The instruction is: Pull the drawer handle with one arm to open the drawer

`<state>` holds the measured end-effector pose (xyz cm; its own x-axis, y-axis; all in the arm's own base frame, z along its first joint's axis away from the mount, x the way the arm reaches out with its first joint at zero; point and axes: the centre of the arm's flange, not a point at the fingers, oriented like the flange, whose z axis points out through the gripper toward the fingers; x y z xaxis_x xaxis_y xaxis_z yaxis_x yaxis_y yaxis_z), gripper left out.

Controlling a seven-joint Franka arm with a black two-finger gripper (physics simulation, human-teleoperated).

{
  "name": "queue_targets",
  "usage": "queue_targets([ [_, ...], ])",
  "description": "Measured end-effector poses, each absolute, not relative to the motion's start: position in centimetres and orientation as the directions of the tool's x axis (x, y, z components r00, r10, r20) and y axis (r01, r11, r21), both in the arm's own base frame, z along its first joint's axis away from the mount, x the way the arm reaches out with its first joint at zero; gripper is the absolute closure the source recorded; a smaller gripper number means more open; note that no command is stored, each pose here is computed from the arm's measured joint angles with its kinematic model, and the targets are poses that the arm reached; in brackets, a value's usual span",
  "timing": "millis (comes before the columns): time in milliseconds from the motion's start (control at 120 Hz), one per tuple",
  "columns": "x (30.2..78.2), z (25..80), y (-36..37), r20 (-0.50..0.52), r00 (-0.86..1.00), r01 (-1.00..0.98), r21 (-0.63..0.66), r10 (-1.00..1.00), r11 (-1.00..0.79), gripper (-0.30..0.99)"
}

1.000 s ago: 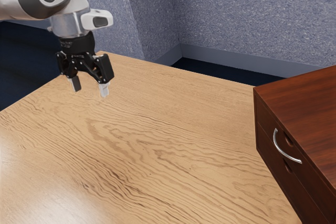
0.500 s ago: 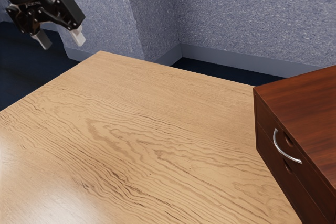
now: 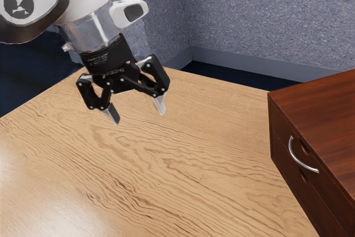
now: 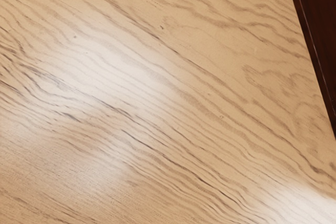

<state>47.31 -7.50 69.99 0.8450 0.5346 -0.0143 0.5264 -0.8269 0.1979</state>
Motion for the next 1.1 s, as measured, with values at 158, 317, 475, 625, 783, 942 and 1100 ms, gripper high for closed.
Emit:
queue_targets([
  [158, 52.2, 65.8, -7.7, -0.020, 0.794, 0.568, 0.381, 0.608, -0.729, 0.01],
  [317, 54.2, 65.3, -7.5, -0.003, 0.734, 0.590, 0.500, 0.680, -0.634, 0.05],
  [475, 53.7, 64.9, -8.0, -0.013, 0.676, 0.617, 0.555, 0.736, -0.557, 0.20],
  [625, 53.3, 64.6, -9.9, -0.024, 0.659, 0.625, 0.573, 0.752, -0.530, 0.32],
  [783, 54.9, 62.7, -10.8, -0.046, 0.629, 0.641, 0.595, 0.776, -0.484, 0.41],
  [942, 54.5, 60.6, -14.6, -0.075, 0.639, 0.641, 0.602, 0.765, -0.476, 0.44],
  [1100, 54.8, 59.5, -16.1, -0.103, 0.618, 0.652, 0.621, 0.780, -0.435, 0.46],
])
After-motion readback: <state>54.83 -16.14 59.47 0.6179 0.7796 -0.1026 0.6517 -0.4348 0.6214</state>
